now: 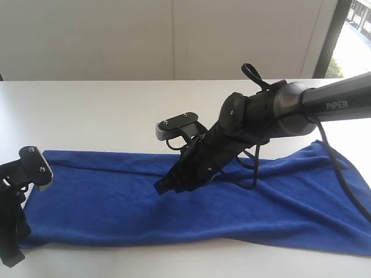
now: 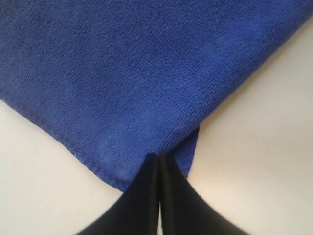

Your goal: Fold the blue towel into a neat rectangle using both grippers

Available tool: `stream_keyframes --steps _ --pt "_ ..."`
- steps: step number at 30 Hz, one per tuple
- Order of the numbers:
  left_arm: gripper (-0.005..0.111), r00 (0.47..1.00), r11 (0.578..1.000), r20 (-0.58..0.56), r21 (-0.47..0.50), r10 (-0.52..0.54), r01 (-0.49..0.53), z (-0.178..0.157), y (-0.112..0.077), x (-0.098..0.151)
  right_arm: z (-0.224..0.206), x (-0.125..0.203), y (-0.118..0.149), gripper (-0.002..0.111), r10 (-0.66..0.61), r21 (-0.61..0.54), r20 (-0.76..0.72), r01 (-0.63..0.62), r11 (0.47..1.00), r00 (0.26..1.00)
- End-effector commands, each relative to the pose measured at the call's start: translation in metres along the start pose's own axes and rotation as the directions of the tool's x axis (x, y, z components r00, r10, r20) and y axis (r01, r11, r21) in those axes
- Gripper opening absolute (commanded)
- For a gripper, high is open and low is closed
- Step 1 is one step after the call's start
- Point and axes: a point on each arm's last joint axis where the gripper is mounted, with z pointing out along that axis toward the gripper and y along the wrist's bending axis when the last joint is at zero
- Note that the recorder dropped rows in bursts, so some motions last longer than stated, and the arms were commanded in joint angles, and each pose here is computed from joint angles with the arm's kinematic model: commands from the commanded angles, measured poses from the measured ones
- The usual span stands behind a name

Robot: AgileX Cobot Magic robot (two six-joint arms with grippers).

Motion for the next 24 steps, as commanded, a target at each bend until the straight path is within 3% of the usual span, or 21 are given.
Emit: stream_keyframes --steps 1,18,24 --pt "0.0 1.0 1.0 -0.009 0.009 -0.001 0.002 0.0 -0.002 0.002 0.0 -0.003 0.0 0.0 -0.013 0.002 0.012 0.013 1.0 1.0" --pt "0.0 0.996 0.997 -0.085 0.073 -0.014 0.02 0.026 -0.002 0.005 -0.001 -0.004 -0.001 0.0 -0.013 0.014 0.028 0.012 1.0 1.0" --pt "0.0 0.982 0.99 -0.186 0.139 0.035 -0.009 0.034 -0.006 0.013 -0.001 -0.006 -0.003 0.0 -0.024 0.031 0.046 0.023 0.999 0.999"
